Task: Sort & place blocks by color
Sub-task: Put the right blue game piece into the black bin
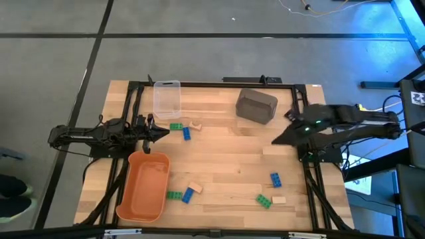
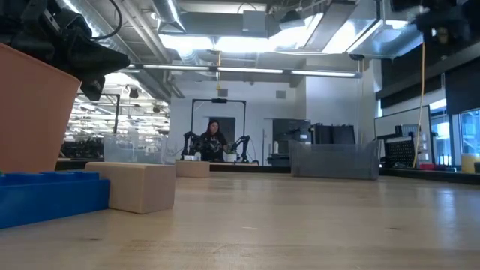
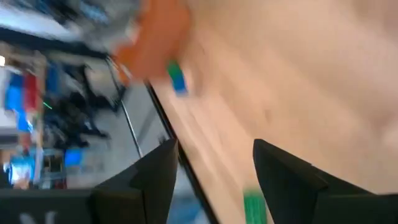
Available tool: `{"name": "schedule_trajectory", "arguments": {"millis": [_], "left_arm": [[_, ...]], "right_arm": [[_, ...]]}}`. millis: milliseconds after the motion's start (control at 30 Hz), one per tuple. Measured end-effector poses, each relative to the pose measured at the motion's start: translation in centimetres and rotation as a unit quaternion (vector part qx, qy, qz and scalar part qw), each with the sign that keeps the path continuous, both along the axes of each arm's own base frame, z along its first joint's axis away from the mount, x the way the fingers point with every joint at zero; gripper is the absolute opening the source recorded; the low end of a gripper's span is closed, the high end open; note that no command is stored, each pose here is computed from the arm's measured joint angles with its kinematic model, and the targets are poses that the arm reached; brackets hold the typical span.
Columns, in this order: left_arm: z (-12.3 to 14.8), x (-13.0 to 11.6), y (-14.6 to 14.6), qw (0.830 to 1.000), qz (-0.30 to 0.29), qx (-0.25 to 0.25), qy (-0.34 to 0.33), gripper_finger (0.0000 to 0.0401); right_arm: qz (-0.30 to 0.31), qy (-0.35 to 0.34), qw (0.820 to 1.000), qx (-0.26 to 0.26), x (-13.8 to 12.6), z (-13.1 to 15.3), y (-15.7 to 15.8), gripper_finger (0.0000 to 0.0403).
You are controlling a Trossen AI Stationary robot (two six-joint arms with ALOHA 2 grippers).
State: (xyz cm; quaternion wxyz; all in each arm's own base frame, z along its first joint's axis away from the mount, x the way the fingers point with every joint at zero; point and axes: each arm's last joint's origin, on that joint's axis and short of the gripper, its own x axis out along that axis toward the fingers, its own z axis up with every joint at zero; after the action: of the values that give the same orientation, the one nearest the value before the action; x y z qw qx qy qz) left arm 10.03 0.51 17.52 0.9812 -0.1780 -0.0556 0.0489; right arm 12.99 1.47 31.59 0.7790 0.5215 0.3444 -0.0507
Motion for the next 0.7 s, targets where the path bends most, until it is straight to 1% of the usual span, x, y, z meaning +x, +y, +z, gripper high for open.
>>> {"name": "schedule_trajectory", "arguments": {"millis": [100,200,300,400,500,600,700], "left_arm": [[0.0,0.0,0.0,1.0,0.0,0.0,0.0,0.0025],[0.0,0.0,0.0,1.0,0.0,0.0,0.0,0.0025],[0.0,0.0,0.0,1.0,0.0,0.0,0.0,0.0025],[0.0,0.0,0.0,1.0,0.0,0.0,0.0,0.0025],[0.0,0.0,0.0,1.0,0.0,0.0,0.0,0.0025],[0.0,0.0,0.0,1.0,0.0,0.0,0.0,0.0025],[0.0,0.0,0.0,1.0,0.0,0.0,0.0,0.0025]], "right_arm": [[0.036,0.094,0.994,0.042,1.3,-1.9,0.9,0.021],[0.06,0.187,0.98,0.042,2.0,-3.9,2.2,0.021],[0.054,0.28,0.958,0.039,2.5,-5.4,3.8,0.021],[0.007,0.341,0.94,0.03,2.9,-6.7,5.6,0.021],[-0.065,0.386,0.92,0.03,3.4,-8.0,7.5,0.021],[-0.13,0.4,0.906,0.04,4.1,-9.3,9.4,0.021],[-0.178,0.416,0.891,0.034,4.6,-10.8,10.8,0.021]]}}
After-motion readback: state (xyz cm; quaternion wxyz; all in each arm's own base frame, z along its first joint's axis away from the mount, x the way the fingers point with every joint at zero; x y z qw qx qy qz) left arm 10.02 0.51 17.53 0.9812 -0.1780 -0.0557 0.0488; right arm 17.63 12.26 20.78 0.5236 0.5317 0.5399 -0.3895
